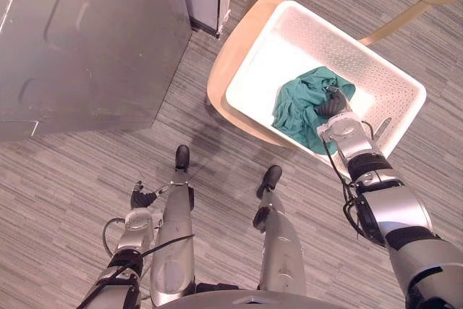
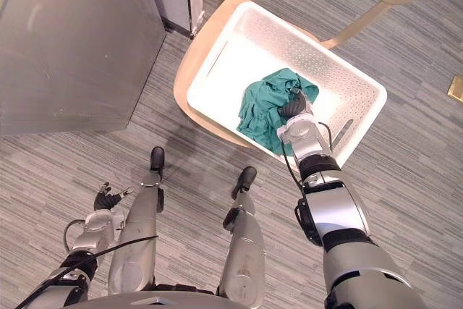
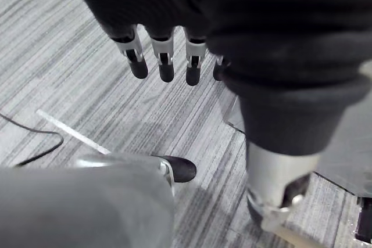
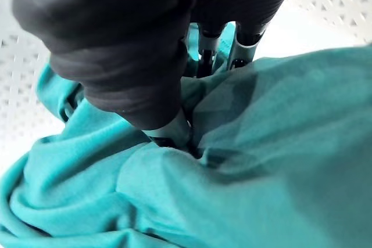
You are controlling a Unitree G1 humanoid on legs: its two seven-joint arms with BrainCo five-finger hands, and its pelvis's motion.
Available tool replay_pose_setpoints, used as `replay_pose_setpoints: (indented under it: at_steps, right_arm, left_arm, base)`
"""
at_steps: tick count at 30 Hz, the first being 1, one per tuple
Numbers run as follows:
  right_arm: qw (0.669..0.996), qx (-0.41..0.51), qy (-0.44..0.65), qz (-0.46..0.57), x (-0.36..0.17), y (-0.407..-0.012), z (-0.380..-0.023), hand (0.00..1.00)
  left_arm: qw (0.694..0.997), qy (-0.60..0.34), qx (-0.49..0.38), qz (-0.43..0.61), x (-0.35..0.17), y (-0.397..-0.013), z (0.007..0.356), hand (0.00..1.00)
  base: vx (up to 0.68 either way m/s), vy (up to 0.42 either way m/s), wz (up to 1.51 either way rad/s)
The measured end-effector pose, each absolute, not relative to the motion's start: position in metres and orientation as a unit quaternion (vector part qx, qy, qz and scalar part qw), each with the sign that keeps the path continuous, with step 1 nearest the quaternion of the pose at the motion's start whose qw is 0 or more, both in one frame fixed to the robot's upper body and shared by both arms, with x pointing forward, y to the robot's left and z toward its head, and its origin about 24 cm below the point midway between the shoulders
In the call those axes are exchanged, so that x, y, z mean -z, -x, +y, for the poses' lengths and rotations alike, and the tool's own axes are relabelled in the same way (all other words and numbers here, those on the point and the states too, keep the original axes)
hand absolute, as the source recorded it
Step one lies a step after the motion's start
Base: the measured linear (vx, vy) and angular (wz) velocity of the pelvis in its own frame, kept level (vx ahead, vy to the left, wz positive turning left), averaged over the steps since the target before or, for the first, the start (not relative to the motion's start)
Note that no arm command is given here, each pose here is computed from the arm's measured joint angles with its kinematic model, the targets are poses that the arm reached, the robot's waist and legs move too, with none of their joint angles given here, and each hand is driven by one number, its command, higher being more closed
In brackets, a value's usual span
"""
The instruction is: Pick up the laundry basket with both hands and put the clothes into the washing machine.
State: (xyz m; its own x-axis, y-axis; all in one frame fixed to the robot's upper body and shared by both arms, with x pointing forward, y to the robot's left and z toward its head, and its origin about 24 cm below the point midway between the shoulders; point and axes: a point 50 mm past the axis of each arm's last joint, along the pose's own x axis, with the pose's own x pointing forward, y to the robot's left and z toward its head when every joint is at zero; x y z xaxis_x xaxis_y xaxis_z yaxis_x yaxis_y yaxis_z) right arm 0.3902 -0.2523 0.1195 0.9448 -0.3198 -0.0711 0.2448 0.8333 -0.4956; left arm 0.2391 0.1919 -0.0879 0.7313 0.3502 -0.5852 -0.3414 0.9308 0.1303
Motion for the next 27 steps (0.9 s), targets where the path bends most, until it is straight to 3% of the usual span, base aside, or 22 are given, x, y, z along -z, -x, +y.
replay_pose_setpoints:
  at_steps: [4, 7, 13, 16, 27]
  right_arm:
    - [0.985, 0.167, 0.031, 0.040, -0.119, -0.392, -0.229, 1.00]
    - [0.984, 0.159, -0.077, 0.026, -0.120, -0.395, -0.206, 1.00]
    - [0.939, 0.134, -0.317, 0.004, -0.124, -0.396, -0.158, 1.00]
    - [0.901, 0.115, -0.418, -0.024, -0.135, -0.393, -0.139, 1.00]
    - [0.823, 0.106, -0.550, -0.096, -0.148, -0.373, -0.135, 1.00]
  left_arm:
    - [0.931, 0.005, -0.184, 0.316, 0.088, -0.241, 0.184, 0.00]
    - [0.928, 0.004, -0.188, 0.322, 0.090, -0.239, 0.181, 0.00]
    - [0.926, 0.016, -0.195, 0.324, 0.090, -0.240, 0.177, 0.00]
    - [0.926, 0.023, -0.192, 0.324, 0.090, -0.240, 0.170, 0.00]
    - [0.925, 0.038, -0.185, 0.330, 0.091, -0.239, 0.156, 0.00]
  base:
    - [0.00, 0.000, -0.03]
    - [0.00, -0.008, -0.11]
    - [0.00, -0.001, -0.01]
    - [0.02, 0.000, 0.03]
    - [0.02, -0.011, 0.04]
